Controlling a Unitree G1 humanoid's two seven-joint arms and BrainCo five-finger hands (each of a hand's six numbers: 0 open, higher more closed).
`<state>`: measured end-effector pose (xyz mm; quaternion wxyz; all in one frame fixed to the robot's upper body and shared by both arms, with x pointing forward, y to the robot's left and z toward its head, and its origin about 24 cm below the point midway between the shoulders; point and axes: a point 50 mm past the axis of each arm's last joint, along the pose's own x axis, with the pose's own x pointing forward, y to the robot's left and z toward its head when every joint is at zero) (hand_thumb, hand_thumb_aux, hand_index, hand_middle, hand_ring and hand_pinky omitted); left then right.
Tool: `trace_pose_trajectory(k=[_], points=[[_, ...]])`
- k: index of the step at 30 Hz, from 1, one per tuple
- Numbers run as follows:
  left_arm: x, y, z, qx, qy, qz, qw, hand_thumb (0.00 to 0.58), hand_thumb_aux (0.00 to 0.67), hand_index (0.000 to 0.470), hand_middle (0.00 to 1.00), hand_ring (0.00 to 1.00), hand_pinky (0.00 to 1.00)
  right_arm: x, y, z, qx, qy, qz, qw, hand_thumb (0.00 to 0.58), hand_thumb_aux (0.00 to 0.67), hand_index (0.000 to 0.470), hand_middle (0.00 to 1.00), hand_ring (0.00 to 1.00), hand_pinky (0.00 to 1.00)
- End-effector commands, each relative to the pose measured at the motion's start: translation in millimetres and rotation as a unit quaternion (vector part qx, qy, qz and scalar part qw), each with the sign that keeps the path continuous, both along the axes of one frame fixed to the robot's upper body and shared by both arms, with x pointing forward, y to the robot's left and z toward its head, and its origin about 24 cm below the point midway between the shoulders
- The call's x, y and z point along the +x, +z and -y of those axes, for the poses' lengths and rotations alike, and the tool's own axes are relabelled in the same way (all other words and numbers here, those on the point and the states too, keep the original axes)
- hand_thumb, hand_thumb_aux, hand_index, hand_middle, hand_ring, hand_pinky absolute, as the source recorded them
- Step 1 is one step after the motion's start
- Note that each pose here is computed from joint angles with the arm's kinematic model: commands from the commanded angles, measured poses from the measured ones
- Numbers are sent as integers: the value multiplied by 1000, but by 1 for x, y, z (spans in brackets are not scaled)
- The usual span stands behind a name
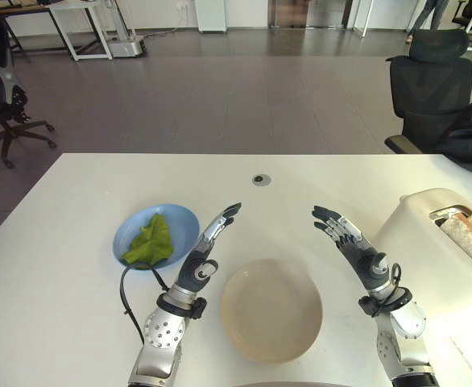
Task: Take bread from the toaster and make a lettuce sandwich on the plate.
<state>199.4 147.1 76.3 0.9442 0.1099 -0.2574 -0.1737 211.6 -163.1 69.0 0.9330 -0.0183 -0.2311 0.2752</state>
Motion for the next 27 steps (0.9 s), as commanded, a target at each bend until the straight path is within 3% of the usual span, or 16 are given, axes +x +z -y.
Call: trace_pose_trajectory(k=[1,8,11,15,18,23,27], points=[[1,-3,-2,7,5,-9,1000,0,0,0,0,0,0,1,0,0,-5,0,-1,1000,0,0,0,0,0,0],[1,-3,-2,6,9,-9,1000,0,0,0,0,0,0,-2,7,3,-26,-6,17,999,0,0,0,0,0,0],[1,-4,2,8,1,-13,1000,0,0,0,0,0,0,-27,57,24,-65,-24,96,993,0,0,0,0,0,0],[2,-7,5,11,-4,-17,1000,0,0,0,0,0,0,-77,141,88,-116,-123,181,969,0,0,0,0,0,0],[7,-7,13,12,-15,-18,1000,0,0,0,0,0,0,-101,170,128,-182,-244,188,934,0,0,0,0,0,0],[19,-5,28,14,-46,-17,999,0,0,0,0,0,0,-111,165,166,-307,-366,124,870,0,0,0,0,0,0],[21,-5,28,15,-48,-14,999,0,0,0,0,0,0,-97,123,197,-378,-400,8,835,0,0,0,0,0,0]])
